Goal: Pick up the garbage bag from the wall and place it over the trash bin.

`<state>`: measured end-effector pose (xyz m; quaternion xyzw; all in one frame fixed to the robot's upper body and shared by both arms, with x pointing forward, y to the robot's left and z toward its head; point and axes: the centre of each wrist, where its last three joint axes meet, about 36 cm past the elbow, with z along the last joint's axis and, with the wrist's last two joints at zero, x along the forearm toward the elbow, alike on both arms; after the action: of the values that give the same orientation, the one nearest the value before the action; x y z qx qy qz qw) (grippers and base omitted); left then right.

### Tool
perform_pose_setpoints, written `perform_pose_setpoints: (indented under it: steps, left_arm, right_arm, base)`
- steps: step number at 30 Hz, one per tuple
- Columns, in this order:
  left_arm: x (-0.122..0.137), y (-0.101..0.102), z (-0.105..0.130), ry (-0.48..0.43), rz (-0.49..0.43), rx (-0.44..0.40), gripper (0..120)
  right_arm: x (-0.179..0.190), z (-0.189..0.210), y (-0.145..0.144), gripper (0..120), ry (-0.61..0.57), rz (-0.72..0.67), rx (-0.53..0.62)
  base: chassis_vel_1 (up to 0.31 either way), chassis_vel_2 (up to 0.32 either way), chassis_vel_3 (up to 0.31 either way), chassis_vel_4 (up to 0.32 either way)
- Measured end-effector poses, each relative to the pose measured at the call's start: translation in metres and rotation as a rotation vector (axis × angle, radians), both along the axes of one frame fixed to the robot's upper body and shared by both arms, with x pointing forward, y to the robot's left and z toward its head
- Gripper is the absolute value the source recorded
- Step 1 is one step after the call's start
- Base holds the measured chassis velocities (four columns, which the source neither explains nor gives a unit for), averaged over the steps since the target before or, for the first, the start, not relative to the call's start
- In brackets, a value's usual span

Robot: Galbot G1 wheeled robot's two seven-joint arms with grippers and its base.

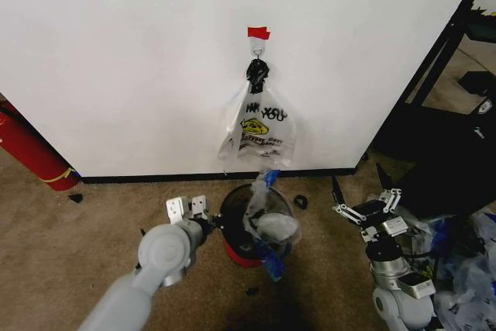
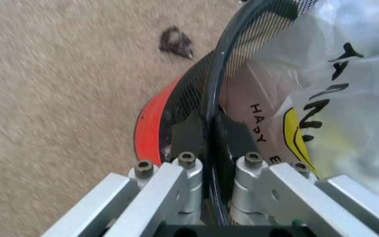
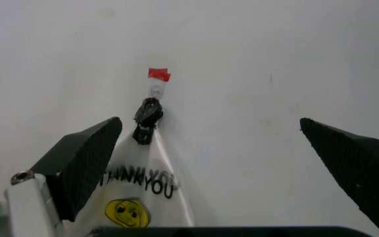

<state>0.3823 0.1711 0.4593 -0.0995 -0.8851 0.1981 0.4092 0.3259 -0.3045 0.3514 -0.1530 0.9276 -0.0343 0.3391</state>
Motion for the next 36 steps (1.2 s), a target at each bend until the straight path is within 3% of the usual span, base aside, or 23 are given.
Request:
perform_pose_setpoints:
  steps: [3,10,16,19,22,29,30,33,36]
  left_arm:
    - [-0.005,-0.004,-0.006,0.011,-0.016,0.000,2]
    - [-0.011,-0.009,-0.019,-0.026,-0.031,0.083,3]
    - [-0.020,-0.005,-0.021,-0.095,-0.052,0.127,20]
    - [-0.029,0.004,-0.001,-0.210,-0.077,0.164,35]
    - [-0.035,0.010,0.014,-0.262,-0.105,0.175,43]
    - [-0.052,0.016,0.043,-0.420,-0.258,0.192,67]
    - [-0.052,0.017,0.046,-0.486,-0.316,0.197,70]
    - [-0.043,0.020,0.050,-0.589,-0.459,0.179,84]
    - [-0.024,0.020,0.049,-0.620,-0.548,0.164,97]
  right_arm:
    - [-0.005,0.002,-0.005,100,0.005,-0.003,-0.003]
    - [-0.016,0.004,-0.010,100,0.019,-0.007,-0.004]
    - [-0.019,0.003,-0.007,100,0.024,-0.006,-0.001]
    - [-0.019,0.000,-0.005,100,0.029,-0.005,-0.003]
    - [-0.017,-0.003,-0.005,100,0.034,-0.007,-0.006]
    - [-0.014,-0.013,-0.003,100,0.052,-0.009,-0.011]
    - [-0.013,-0.016,-0.004,100,0.056,-0.012,-0.013]
    - [-0.010,-0.025,-0.007,100,0.076,-0.022,-0.018]
    - [-0.006,-0.038,-0.012,100,0.106,-0.035,-0.033]
  base:
    - [0.000,0.000,0.000,0.000]
    - [0.000,0.000,0.000,0.000]
    - [0.000,0.000,0.000,0.000]
    - [0.000,0.000,0.000,0.000]
    - [0.000,0.000,0.000,0.000]
    - [0.000,0.000,0.000,0.000]
    - [0.000,0.000,0.000,0.000]
    - [0.000,0.000,0.000,0.000]
    - [0.000,0.000,0.000,0.000]
